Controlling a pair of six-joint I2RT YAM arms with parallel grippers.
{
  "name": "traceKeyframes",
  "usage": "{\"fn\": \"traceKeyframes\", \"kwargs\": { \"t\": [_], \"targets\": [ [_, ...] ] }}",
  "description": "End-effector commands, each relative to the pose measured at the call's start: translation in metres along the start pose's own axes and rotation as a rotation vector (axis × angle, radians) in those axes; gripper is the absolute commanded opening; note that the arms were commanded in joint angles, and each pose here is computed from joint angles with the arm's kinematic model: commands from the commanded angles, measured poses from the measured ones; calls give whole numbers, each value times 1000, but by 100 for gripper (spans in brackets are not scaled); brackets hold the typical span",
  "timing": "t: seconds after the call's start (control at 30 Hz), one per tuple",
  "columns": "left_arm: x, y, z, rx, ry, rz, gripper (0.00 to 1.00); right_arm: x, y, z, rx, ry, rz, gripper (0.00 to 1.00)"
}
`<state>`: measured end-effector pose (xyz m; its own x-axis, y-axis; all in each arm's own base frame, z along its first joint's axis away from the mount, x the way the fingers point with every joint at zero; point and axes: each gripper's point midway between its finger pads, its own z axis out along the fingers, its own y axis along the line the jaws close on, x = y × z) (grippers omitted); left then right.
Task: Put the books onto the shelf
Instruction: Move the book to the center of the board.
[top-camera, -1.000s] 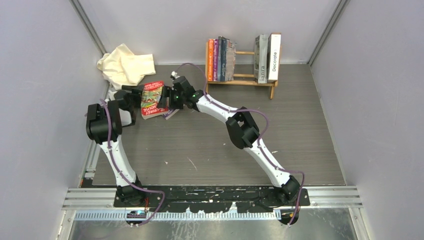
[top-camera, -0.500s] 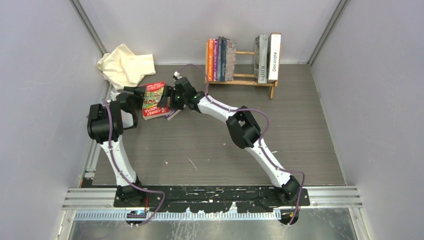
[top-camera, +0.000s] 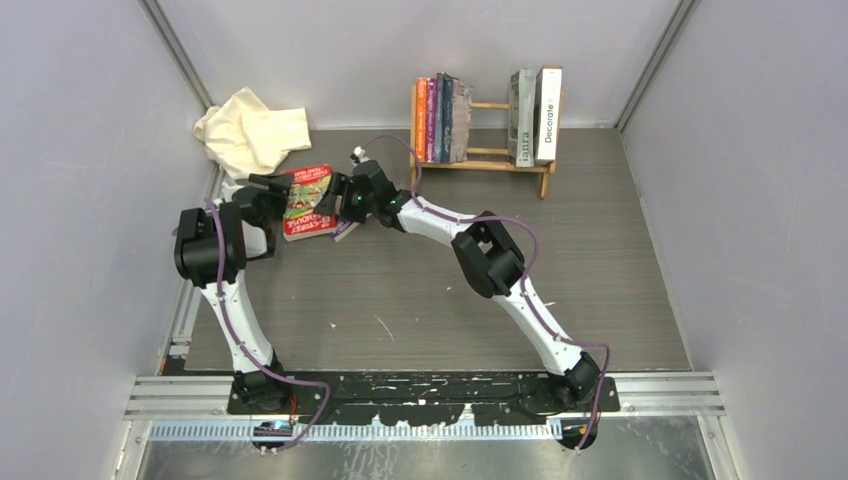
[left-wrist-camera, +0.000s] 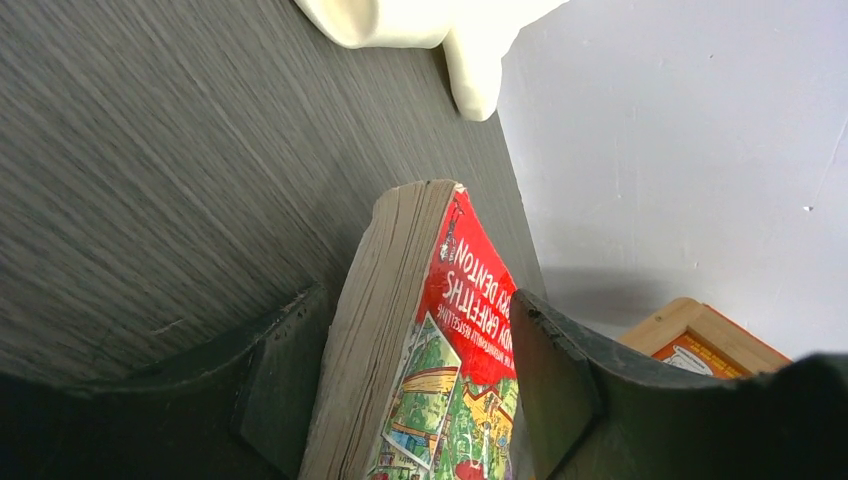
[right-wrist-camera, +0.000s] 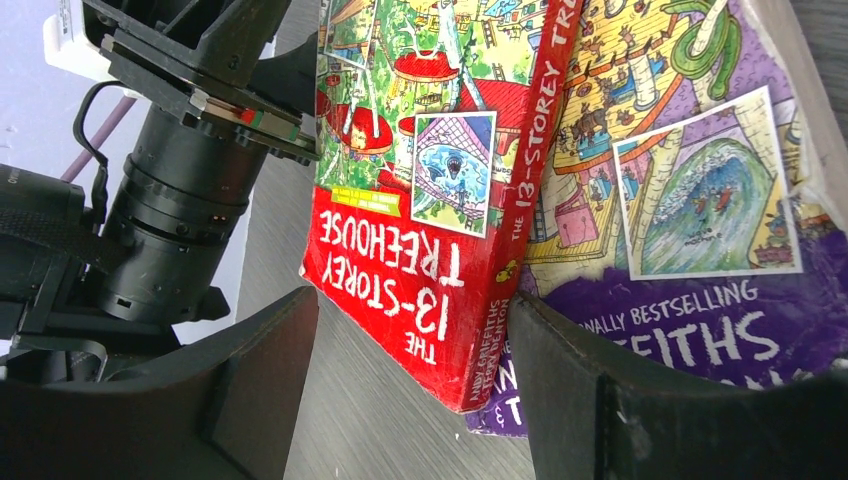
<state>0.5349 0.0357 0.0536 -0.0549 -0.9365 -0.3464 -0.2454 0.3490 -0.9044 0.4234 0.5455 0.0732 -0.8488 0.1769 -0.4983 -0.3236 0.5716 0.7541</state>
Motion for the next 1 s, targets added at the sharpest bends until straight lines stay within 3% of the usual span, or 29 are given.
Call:
{"fn": "traceKeyframes", "kwargs": {
  "t": [0.0, 0.23, 0.5, 0.73, 0.97],
  "targets": [
    [90, 51, -32, -141, 324, -25, 67, 41, 18, -1, -50, 91, 33, 74],
    [93, 43, -37, -126, 360, 0, 66, 45, 16, -10, -3, 86, 20, 74],
    [95, 35, -48, -118, 365, -16, 65, 19, 4, -35, 127, 17, -65, 74],
    [102, 23, -54, -100, 391, -34, 64, 22, -8, -45, 179, 48, -46, 74],
    [127, 27, -65, -115, 461, -3, 63, 39, -9, -38, 114, 70, 35, 74]
  ]
}}
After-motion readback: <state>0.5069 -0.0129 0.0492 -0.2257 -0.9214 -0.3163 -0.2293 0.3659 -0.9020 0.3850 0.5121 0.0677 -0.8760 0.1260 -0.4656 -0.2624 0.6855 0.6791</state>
